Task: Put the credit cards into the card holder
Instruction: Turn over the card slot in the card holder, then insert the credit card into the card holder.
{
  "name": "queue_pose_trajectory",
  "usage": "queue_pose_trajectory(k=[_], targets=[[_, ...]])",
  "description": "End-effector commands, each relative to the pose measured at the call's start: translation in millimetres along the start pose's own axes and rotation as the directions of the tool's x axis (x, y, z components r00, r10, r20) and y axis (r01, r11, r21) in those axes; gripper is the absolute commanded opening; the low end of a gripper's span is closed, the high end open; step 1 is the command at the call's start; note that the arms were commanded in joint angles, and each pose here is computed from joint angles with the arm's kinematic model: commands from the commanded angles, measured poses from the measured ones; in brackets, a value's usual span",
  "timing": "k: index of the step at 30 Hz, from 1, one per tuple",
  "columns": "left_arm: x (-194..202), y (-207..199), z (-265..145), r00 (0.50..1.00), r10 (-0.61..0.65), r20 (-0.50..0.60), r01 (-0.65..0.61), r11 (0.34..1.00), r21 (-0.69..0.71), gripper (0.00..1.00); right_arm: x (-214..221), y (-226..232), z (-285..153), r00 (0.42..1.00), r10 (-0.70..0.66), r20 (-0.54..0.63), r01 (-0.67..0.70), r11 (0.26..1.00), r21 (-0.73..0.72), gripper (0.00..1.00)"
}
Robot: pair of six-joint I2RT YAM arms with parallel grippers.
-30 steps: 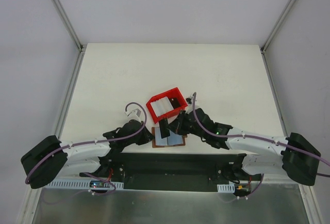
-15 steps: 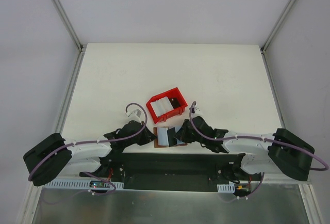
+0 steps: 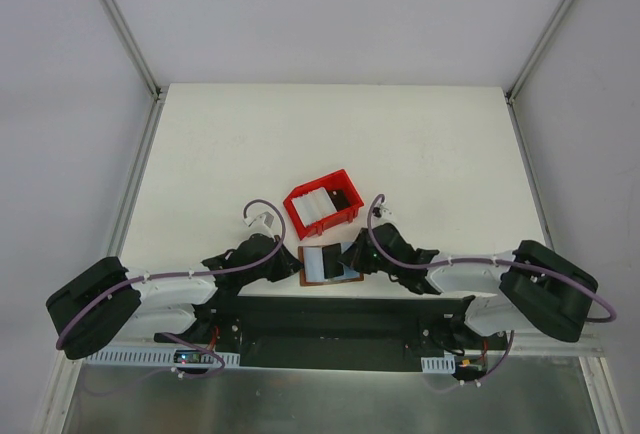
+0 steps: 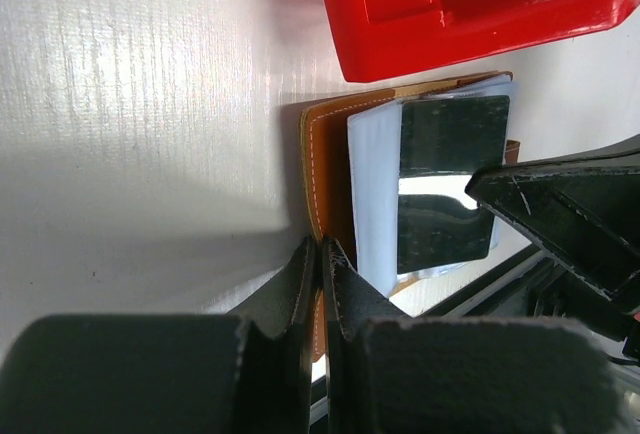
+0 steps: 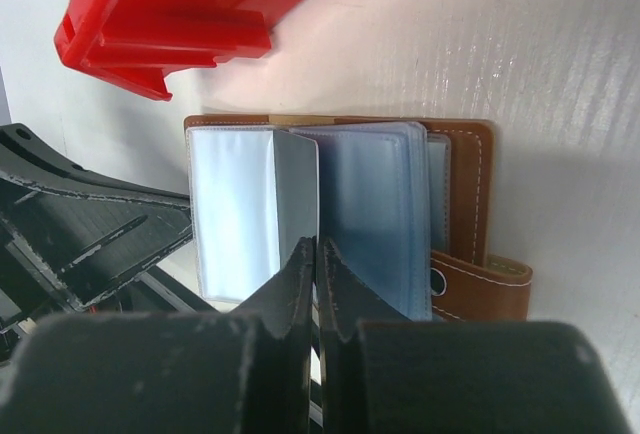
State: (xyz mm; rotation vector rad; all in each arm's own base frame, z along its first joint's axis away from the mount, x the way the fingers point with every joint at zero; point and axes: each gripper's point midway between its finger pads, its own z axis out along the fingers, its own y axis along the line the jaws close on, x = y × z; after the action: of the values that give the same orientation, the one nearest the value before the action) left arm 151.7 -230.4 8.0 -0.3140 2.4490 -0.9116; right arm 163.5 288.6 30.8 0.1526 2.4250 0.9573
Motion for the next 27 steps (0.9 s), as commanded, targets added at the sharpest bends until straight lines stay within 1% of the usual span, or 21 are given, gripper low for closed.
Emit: queue_pose_trajectory(k=[1,10,13,21,27], targets=[[28.2,61.4,-6.9,0.994,0.038,-0.100,-0.057,0.978,-0.200,0.00,14.7,-12.9,4.6,0.998,-0.012,-0.058,0.013,0.999,0.030,0.01],[27.1,64.1,-7.2,0.996,0.031,-0.089,-0.049,0.977,-0.208,0.00,35.6,-7.1,9.0,0.991,-0.018,-0.136,0.020,1.000,0.015,0.00],[26.1,65.6,-8.4,0.996,0.031,-0.080,-0.048,0.976,-0.211,0.00,33.3,-13.0,4.8,0.994,0.005,-0.112,-0.002,1.000,0.029,0.00],[24.6,67.1,-9.2,0.997,0.033,-0.072,-0.048,0.975,-0.219,0.00,9.8,-23.9,-5.0,0.999,-0.021,-0.039,0.025,0.995,0.096,0.01],[23.7,66.1,-8.3,0.997,0.038,-0.073,-0.054,0.974,-0.220,0.00,12.1,-27.4,-6.6,0.996,-0.039,-0.075,0.047,0.992,0.115,0.00]])
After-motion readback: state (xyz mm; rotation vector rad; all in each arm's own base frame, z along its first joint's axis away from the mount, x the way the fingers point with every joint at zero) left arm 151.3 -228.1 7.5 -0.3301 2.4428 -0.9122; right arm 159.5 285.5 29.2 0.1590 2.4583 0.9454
